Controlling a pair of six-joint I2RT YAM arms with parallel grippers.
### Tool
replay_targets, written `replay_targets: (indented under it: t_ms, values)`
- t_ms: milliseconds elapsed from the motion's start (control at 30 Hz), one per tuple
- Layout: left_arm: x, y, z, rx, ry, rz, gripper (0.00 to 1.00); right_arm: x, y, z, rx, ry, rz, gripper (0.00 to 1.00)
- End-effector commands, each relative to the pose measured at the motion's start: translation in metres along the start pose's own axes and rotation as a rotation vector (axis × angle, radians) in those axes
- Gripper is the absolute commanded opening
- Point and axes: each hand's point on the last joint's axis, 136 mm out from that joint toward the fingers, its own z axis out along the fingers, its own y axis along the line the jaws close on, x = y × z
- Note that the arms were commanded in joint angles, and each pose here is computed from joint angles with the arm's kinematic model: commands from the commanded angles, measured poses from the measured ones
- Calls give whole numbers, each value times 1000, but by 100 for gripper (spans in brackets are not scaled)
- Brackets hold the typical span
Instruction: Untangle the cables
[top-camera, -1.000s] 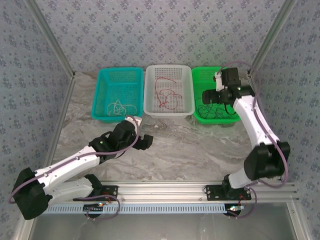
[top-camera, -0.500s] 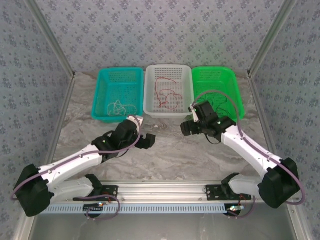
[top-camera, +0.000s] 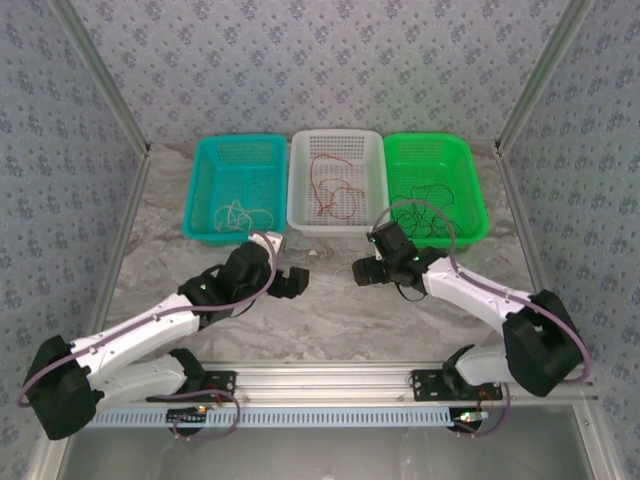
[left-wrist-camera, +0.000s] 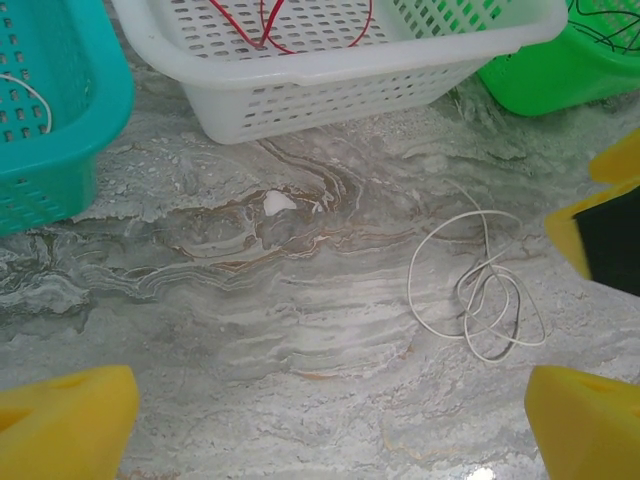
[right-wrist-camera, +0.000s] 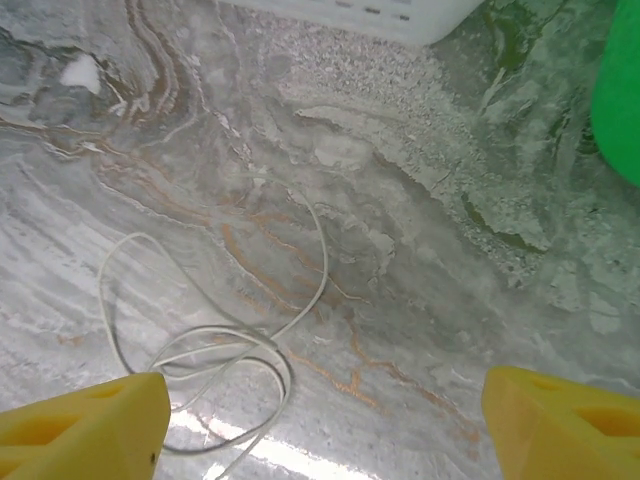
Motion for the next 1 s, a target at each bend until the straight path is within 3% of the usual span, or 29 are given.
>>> replay_targets:
  t_ms: [0,333,500,633,700,833,967]
  values:
    - [-4,1,-5,-7,-25,-20,99,-8,2,8,16,-25,22,82]
    - [-2,3,-7,-9,-32,-27,100,-8,12,32,13,-11,12,75]
    - [-3,3,-7,-8,-33,-34,99,-12,18,46,31,-10,-7,55]
    - [-2,6,-10,-19,-33,-34,99,-16,24,43,74,-28,-73,21]
    - [-1,7,-11,-22,-38,-35,100,-20,27,32,100,-67,-110,11]
    - [-1,8,-11,-22,-50,-45,99,-30,35,-1,113,-150,-151,3]
    - [-7,1,-8,11,-61,-43,100,-41,49,-36,53,-232,-173,3]
